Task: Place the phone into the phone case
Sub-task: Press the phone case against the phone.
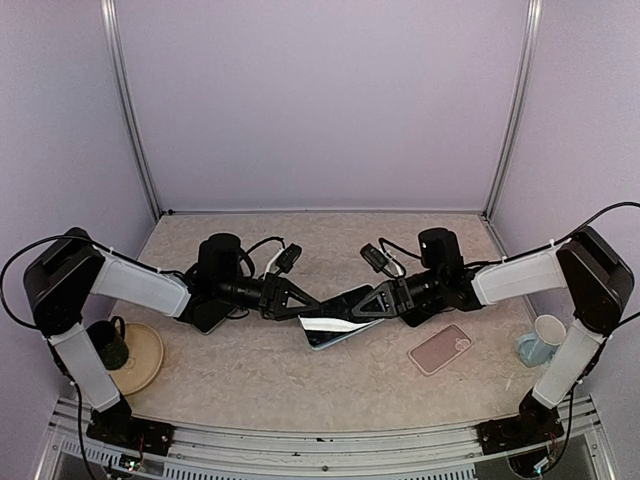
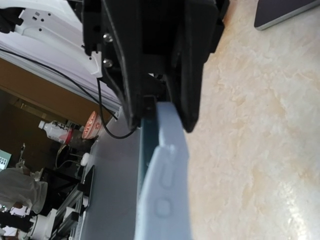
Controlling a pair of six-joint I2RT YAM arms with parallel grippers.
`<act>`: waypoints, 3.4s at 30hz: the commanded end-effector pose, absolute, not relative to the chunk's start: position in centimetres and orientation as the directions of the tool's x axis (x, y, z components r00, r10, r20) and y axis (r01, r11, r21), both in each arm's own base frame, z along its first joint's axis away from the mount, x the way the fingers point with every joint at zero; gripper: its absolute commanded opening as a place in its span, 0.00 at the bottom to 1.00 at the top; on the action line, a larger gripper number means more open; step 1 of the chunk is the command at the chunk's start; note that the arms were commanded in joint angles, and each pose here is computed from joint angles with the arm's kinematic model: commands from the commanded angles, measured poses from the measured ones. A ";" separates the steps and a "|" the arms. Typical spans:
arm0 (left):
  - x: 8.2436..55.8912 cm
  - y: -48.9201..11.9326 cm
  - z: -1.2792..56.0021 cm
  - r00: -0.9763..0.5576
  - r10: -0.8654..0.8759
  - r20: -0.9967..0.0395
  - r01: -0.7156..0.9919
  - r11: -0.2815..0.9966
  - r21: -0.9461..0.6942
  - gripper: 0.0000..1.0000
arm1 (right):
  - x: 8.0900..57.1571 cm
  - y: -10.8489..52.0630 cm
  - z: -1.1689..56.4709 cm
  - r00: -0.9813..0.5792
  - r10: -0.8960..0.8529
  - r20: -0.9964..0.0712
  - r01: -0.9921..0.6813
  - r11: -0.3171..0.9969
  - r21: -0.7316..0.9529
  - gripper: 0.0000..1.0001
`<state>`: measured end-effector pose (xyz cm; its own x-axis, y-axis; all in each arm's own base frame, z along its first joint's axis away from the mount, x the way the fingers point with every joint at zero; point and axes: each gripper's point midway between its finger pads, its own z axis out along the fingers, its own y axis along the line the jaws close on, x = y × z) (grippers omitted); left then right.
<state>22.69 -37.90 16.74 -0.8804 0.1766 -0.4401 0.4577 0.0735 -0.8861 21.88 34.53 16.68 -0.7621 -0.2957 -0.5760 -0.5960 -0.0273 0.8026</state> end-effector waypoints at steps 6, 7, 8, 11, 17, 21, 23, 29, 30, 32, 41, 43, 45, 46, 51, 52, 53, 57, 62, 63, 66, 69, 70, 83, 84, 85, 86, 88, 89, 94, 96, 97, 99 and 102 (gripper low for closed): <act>22.2 -38.2 16.7 -0.872 0.202 -0.447 0.464 0.045 -0.885 0.08 | 23.9 35.0 17.1 -0.739 -0.275 -0.615 -0.647 0.034 0.762 0.07; 22.3 -38.2 16.6 -0.874 0.201 -0.443 0.461 0.052 -0.886 0.05 | 23.9 35.0 17.1 -0.739 -0.274 -0.615 -0.647 0.035 0.762 0.08; 22.4 -38.2 16.6 -0.874 0.200 -0.443 0.461 0.053 -0.886 0.02 | 23.9 35.0 17.1 -0.739 -0.274 -0.615 -0.647 0.035 0.762 0.10; 22.3 -38.3 16.6 -0.878 0.206 -0.433 0.450 0.046 -0.892 0.15 | 23.8 35.0 17.1 -0.737 -0.278 -0.616 -0.648 0.033 0.761 0.12; 21.9 -38.2 16.2 -0.884 0.223 -0.410 0.431 0.051 -0.901 0.34 | 23.5 35.0 17.3 -0.732 -0.285 -0.619 -0.649 0.014 0.761 0.12; 21.2 -38.0 16.2 -0.892 0.230 -0.390 0.406 0.025 -0.914 0.39 | 23.5 35.0 17.8 -0.706 -0.287 -0.647 -0.675 -0.002 0.738 0.12; 20.9 -37.9 16.2 -0.898 0.233 -0.372 0.385 0.011 -0.923 0.39 | 23.4 35.0 18.0 -0.696 -0.289 -0.657 -0.683 -0.016 0.730 0.12; 20.0 -37.8 16.8 -0.906 0.237 -0.351 0.348 -0.056 -0.936 0.26 | 23.6 35.0 17.6 -0.678 -0.289 -0.676 -0.703 -0.014 0.711 0.11; 19.9 -37.8 16.7 -0.907 0.239 -0.346 0.343 -0.058 -0.938 0.23 | 23.7 35.0 17.5 -0.677 -0.286 -0.678 -0.707 -0.005 0.708 0.11; 19.8 -38.0 16.8 -0.908 0.242 -0.343 0.337 -0.065 -0.939 0.18 | 23.9 35.1 17.4 -0.675 -0.281 -0.683 -0.713 0.007 0.701 0.11; 19.6 -38.3 16.5 -0.910 0.250 -0.330 0.325 -0.065 -0.944 0.00 | 24.6 35.2 17.0 -0.694 -0.267 -0.669 -0.701 0.040 0.712 0.14; 19.9 -38.2 16.3 -0.915 0.240 -0.324 0.321 -0.051 -0.946 0.00 | 24.9 35.2 16.8 -0.718 -0.267 -0.642 -0.677 0.056 0.734 0.18; 20.5 -37.8 15.9 -0.921 0.222 -0.320 0.323 -0.022 -0.946 0.00 | 25.0 35.1 16.8 -0.742 -0.265 -0.616 -0.650 0.055 0.758 0.22; 21.0 -37.6 15.5 -0.924 0.210 -0.318 0.326 0.000 -0.945 0.00 | 25.1 35.0 16.8 -0.753 -0.263 -0.603 -0.636 0.058 0.769 0.26; 22.8 -36.9 14.7 -0.914 0.165 -0.372 0.393 0.125 -0.911 0.00 | 24.9 34.8 16.5 -0.791 -0.259 -0.554 -0.585 0.059 0.809 0.39; 23.0 -36.9 14.9 -0.907 0.161 -0.390 0.412 0.138 -0.901 0.00 | 24.8 34.8 16.5 -0.796 -0.258 -0.548 -0.577 0.050 0.815 0.40; 23.2 -36.9 15.0 -0.901 0.158 -0.403 0.425 0.146 -0.893 0.00 | 24.6 34.8 16.5 -0.801 -0.257 -0.541 -0.568 0.041 0.822 0.40; 23.5 -36.7 15.7 -0.894 0.138 -0.427 0.445 0.145 -0.884 0.00 | 24.1 34.7 16.2 -0.807 -0.256 -0.532 -0.554 0.017 0.832 0.40; 23.8 -36.5 16.3 -0.886 0.118 -0.449 0.463 0.148 -0.874 0.00 | 23.3 34.4 16.4 -0.806 -0.254 -0.535 -0.545 -0.038 0.838 0.37; 23.8 -36.5 16.4 -0.885 0.115 -0.452 0.465 0.147 -0.873 0.00 | 23.1 34.5 16.4 -0.809 -0.256 -0.529 -0.536 -0.047 0.843 0.36; 24.0 -36.5 16.9 -0.882 0.104 -0.459 0.470 0.143 -0.871 0.00 | 22.9 34.9 16.1 -0.806 -0.270 -0.526 -0.534 -0.051 0.844 0.34; 24.0 -36.6 17.2 -0.881 0.102 -0.463 0.473 0.134 -0.871 0.00 | 22.6 35.5 16.0 -0.801 -0.288 -0.525 -0.531 -0.062 0.845 0.30; 24.1 -36.7 17.2 -0.881 0.103 -0.462 0.473 0.133 -0.871 0.00 | 22.5 35.7 15.9 -0.800 -0.290 -0.526 -0.531 -0.066 0.844 0.26; 24.2 -36.2 18.0 -0.884 0.083 -0.460 0.467 0.125 -0.876 0.47 | 22.3 35.7 16.8 -0.799 -0.283 -0.531 -0.522 -0.111 0.845 0.00; 24.1 -36.1 18.0 -0.884 0.080 -0.461 0.468 0.124 -0.875 0.53 | 22.4 35.5 17.1 -0.800 -0.274 -0.534 -0.524 -0.114 0.844 0.00; 24.1 -36.0 18.3 -0.882 0.075 -0.465 0.471 0.121 -0.874 0.57 | 22.5 35.3 17.4 -0.802 -0.262 -0.536 -0.525 -0.116 0.843 0.00; 24.1 -35.9 18.5 -0.881 0.070 -0.467 0.472 0.121 -0.873 0.62 | 22.7 35.0 17.8 -0.803 -0.247 -0.543 -0.530 -0.122 0.839 0.00; 24.0 -35.6 18.7 -0.880 0.061 -0.472 0.476 0.123 -0.871 0.67 | 23.0 34.4 18.8 -0.798 -0.214 -0.563 -0.545 -0.142 0.827 0.00; 23.9 -35.5 18.7 -0.878 0.058 -0.475 0.478 0.124 -0.869 0.68 | 23.0 34.2 19.2 -0.798 -0.205 -0.566 -0.546 -0.151 0.824 0.00; 23.4 -35.2 18.2 -0.885 0.050 -0.463 0.465 0.120 -0.877 0.71 | 23.3 34.0 20.6 -0.798 -0.176 -0.577 -0.552 -0.171 0.816 0.00; 23.1 -35.0 18.0 -0.888 0.046 -0.458 0.460 0.109 -0.881 0.72 | 23.6 34.0 21.0 -0.797 -0.164 -0.581 -0.558 -0.166 0.813 0.00; 22.8 -35.0 17.9 -0.889 0.046 -0.456 0.458 0.101 -0.883 0.72 | 23.8 34.0 21.0 -0.798 -0.158 -0.582 -0.560 -0.162 0.812 0.00; 22.2 -35.1 17.9 -0.890 0.054 -0.453 0.457 0.082 -0.886 0.73 | 24.2 34.0 21.2 -0.798 -0.149 -0.583 -0.565 -0.152 0.811 0.00; 21.3 -35.6 18.2 -0.884 0.069 -0.462 0.466 0.049 -0.884 0.73 | 24.7 34.1 21.2 -0.800 -0.140 -0.584 -0.568 -0.140 0.811 0.00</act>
